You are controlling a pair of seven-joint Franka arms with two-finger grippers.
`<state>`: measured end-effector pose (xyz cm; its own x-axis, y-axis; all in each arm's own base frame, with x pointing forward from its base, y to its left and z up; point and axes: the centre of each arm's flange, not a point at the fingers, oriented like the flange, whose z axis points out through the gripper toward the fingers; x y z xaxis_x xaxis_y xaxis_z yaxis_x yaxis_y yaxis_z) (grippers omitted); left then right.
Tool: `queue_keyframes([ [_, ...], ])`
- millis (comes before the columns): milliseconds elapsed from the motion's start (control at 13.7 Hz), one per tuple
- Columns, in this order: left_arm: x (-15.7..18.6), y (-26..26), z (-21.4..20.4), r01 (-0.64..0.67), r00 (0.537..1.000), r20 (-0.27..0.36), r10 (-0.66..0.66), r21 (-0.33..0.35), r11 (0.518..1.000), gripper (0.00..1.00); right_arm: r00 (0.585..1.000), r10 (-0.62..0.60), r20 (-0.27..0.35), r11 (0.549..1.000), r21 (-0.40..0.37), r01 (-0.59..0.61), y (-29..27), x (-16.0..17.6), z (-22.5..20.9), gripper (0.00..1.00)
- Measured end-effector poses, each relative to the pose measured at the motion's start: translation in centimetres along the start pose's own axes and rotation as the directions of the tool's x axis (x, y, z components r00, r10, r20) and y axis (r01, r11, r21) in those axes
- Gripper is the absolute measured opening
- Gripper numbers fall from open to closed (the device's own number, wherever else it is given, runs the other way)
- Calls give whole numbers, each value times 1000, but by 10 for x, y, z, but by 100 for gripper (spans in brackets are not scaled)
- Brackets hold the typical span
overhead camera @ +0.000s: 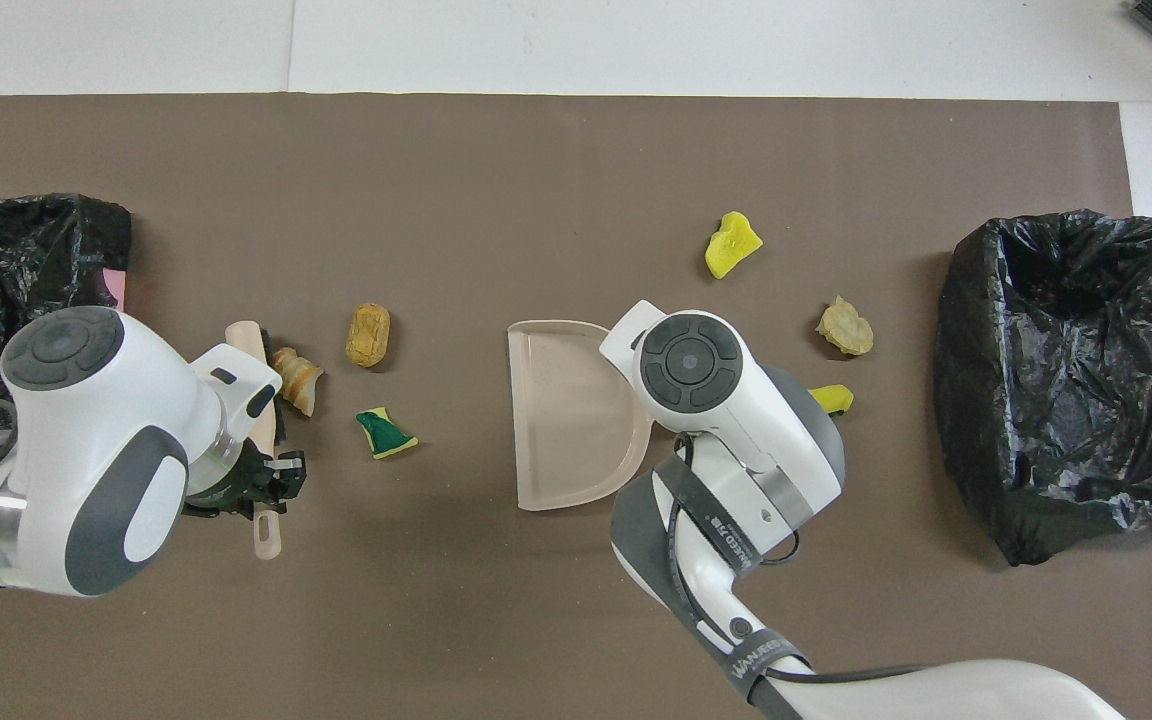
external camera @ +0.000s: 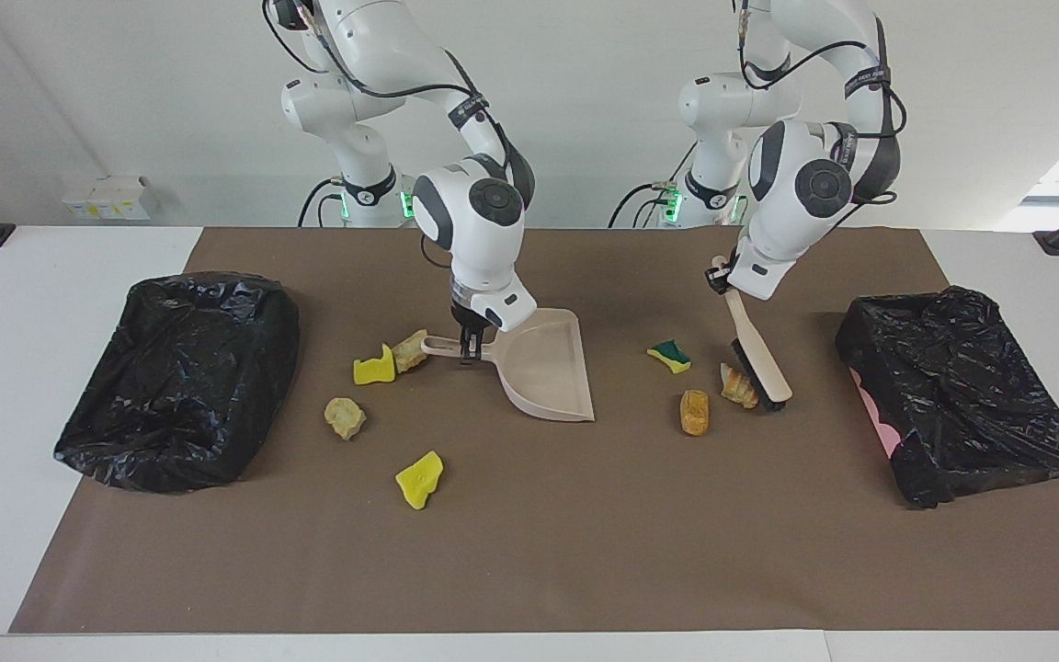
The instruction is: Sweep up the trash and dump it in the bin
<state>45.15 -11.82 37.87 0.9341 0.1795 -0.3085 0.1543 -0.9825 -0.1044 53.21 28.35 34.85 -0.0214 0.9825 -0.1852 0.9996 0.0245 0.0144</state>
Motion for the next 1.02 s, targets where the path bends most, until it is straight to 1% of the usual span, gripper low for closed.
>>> queue_keyframes([
  [146,-4,0,12,-25,1000,-10,25,4,1000,27,1000,4,0,1000,1,-4,0,0,0,32],
  [439,-12,18,16,-80,996,-25,81,15,997,27,1000,8,1,1000,2,-8,-1,0,1,32],
  [659,-26,57,21,-157,986,-55,157,14,988,27,1000,8,1,1000,2,-8,-1,0,1,32],
  [879,-44,96,21,-220,972,-91,218,-14,975,27,1000,15,2,1000,3,-15,-1,1,1,32],
  [1025,-60,121,22,-265,958,-117,261,-17,964,27,1000,16,2,1000,3,-16,-1,1,2,32],
])
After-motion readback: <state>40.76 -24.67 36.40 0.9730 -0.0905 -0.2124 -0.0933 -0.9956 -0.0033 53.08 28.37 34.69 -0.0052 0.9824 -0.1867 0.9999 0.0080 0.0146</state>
